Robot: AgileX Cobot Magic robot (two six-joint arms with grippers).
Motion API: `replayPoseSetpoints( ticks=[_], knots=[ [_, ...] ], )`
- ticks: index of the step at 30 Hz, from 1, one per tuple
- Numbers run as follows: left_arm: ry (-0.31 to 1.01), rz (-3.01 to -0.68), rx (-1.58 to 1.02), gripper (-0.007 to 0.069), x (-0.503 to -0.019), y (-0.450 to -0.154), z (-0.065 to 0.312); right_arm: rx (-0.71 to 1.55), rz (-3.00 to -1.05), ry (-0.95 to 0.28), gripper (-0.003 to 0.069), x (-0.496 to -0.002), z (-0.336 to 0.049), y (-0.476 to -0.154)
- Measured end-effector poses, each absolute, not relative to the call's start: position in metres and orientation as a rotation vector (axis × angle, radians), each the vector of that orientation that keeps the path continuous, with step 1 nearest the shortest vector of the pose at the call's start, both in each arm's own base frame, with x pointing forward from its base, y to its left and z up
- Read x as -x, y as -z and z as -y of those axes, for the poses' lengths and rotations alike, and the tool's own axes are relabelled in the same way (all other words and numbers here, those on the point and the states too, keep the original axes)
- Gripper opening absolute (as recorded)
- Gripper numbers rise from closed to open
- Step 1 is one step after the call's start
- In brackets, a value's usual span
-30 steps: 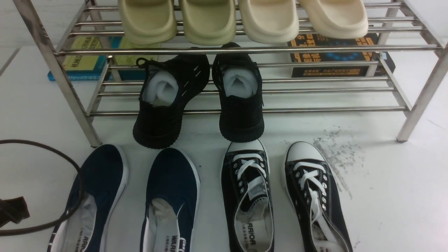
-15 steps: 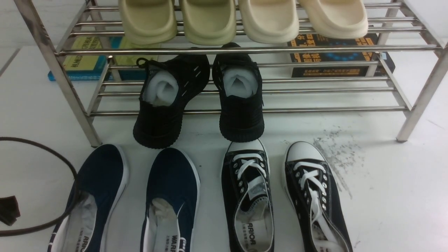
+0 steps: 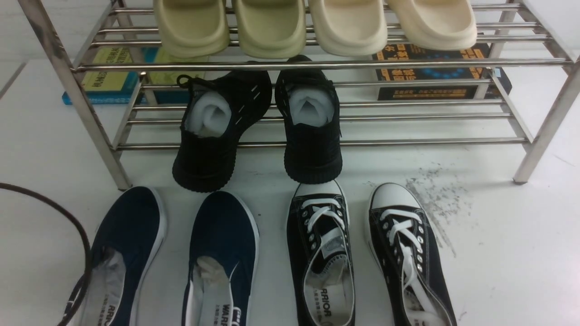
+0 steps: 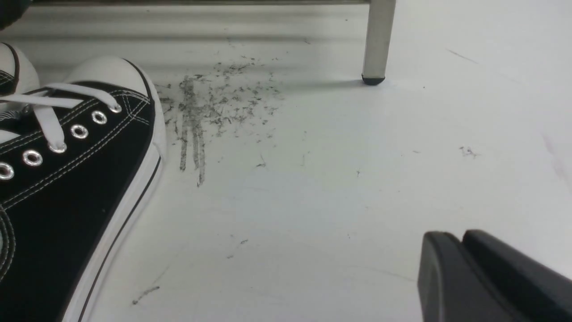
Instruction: Take the shoes off the shelf with your hand on the white table.
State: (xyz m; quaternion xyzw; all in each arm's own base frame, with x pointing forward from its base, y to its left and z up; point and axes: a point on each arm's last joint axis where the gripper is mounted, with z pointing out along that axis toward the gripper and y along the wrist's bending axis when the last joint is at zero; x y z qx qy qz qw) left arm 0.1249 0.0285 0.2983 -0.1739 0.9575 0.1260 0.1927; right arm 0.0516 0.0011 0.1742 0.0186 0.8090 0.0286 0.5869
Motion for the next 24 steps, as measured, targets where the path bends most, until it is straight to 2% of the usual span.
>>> replayPoseSetpoints(
  ticks=[5, 7, 8, 9, 11, 15, 16, 24],
  knots=[
    [-0.19, -2.555, 0.436, 0.0183, -0.088, -0.316, -0.02, -0.043, -1.886, -0.067, 0.008, -0.052, -0.001, -0.174],
    [-0.071, -2.446, 0.394, 0.0095, -0.062, -0.325, -0.014, -0.043, -1.886, -0.067, 0.0083, -0.052, -0.001, -0.174],
    [-0.06, -2.436, 0.393, 0.0087, -0.06, -0.326, -0.013, -0.043, -1.886, -0.067, 0.0083, -0.052, -0.001, -0.174],
    [-0.014, -2.383, 0.356, 0.0045, -0.047, -0.329, -0.01, -0.043, -1.886, -0.067, 0.0085, -0.052, -0.001, -0.174],
    [0.088, -2.286, 0.272, 0.0006, -0.023, -0.332, -0.002, -0.043, -1.886, -0.067, 0.0088, -0.052, -0.001, -0.174],
    [0.206, -2.116, 0.198, 0.0001, 0.006, -0.329, 0.007, -0.043, -1.886, -0.067, 0.0092, -0.052, -0.001, -0.174],
    [0.237, -2.01, 0.185, 0.0001, 0.012, -0.327, 0.008, -0.043, -1.886, -0.067, 0.0095, -0.052, -0.001, -0.174],
    [0.255, -1.65, 0.175, 0.0001, 0.001, -0.316, 0.006, -0.043, -1.885, -0.066, 0.0104, -0.052, -0.001, -0.174]
  ],
)
